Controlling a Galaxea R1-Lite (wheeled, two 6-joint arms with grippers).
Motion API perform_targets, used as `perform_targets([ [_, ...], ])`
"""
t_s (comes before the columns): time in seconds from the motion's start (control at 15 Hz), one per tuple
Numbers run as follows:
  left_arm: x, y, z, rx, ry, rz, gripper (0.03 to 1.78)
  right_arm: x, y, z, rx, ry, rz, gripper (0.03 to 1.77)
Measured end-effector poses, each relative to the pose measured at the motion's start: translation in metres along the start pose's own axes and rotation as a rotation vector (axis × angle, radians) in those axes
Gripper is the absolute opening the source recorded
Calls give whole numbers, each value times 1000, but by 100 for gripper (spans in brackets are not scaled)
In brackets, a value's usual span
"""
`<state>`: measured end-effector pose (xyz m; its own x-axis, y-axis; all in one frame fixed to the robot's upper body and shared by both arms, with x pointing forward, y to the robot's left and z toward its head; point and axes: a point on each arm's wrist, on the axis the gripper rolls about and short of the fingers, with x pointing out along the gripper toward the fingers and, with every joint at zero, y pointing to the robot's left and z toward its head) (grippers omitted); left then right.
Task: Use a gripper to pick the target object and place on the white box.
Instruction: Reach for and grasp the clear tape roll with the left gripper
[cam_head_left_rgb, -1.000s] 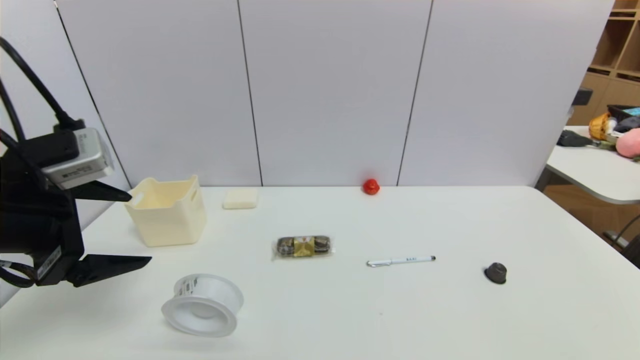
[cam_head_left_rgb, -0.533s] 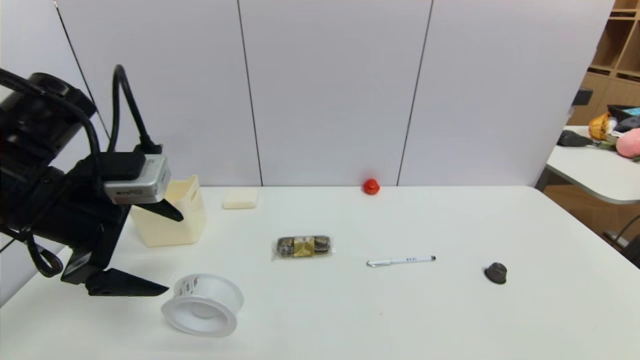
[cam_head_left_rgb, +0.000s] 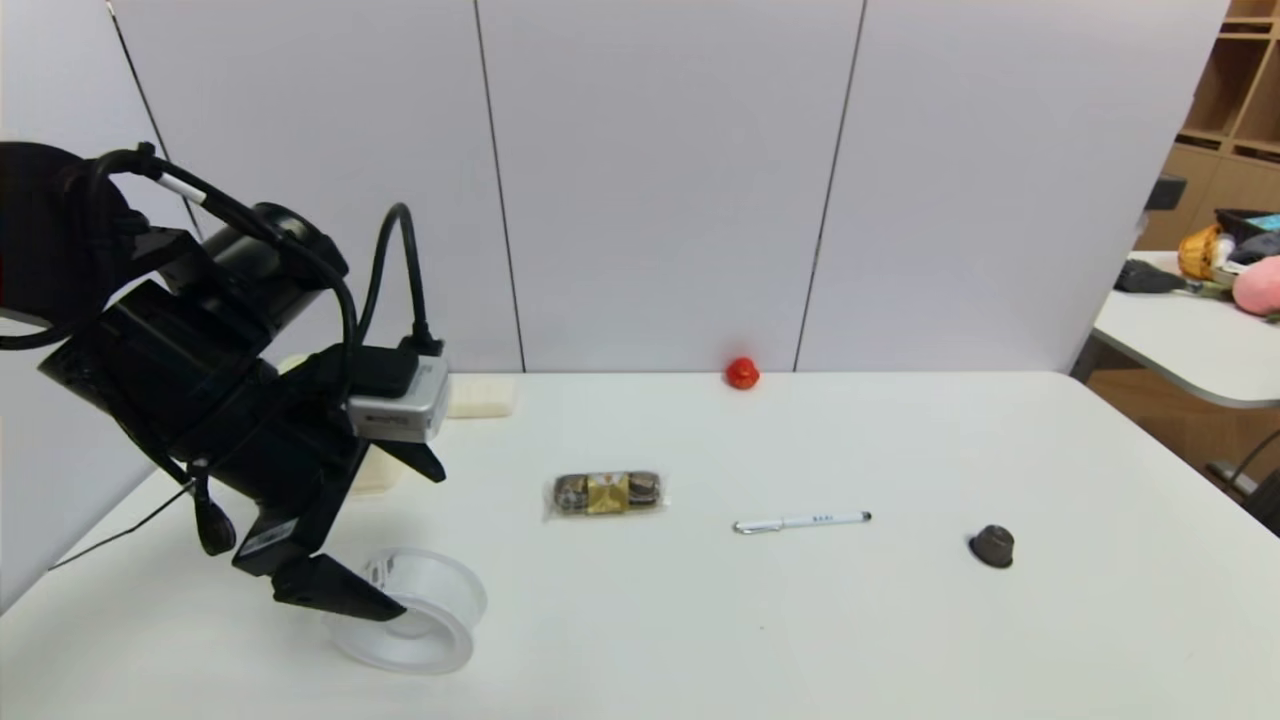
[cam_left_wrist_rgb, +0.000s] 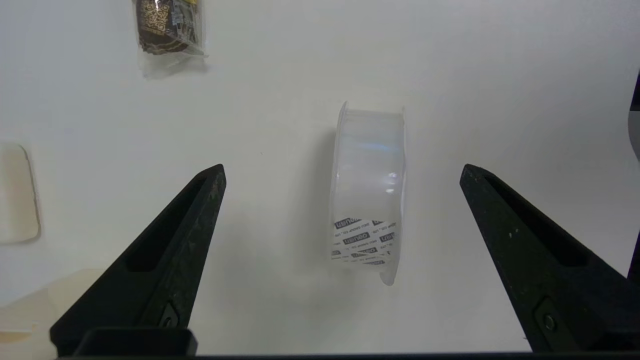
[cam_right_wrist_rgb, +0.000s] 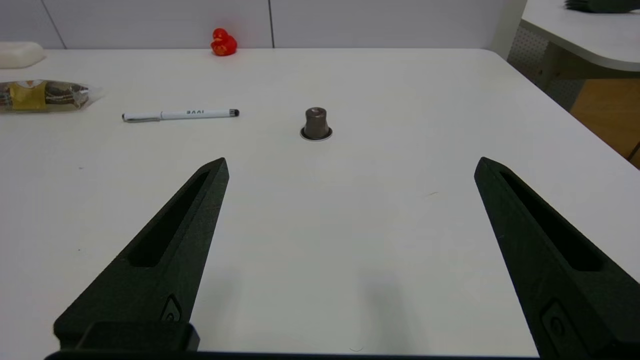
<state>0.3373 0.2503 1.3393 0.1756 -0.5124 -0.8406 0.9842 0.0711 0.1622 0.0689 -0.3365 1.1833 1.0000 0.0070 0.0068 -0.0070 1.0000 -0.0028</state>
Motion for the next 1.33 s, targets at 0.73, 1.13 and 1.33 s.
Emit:
perform_targets([
  [0.73, 30, 4, -14, 28, 112, -88, 169, 0, 0, 0, 0, 0, 0, 170],
  [1.13, 46, 9, -23, 20, 180, -127, 169, 0, 0, 0, 0, 0, 0, 170],
  [1.33, 54, 11, -25, 21, 193, -148, 169, 0, 0, 0, 0, 0, 0, 170],
])
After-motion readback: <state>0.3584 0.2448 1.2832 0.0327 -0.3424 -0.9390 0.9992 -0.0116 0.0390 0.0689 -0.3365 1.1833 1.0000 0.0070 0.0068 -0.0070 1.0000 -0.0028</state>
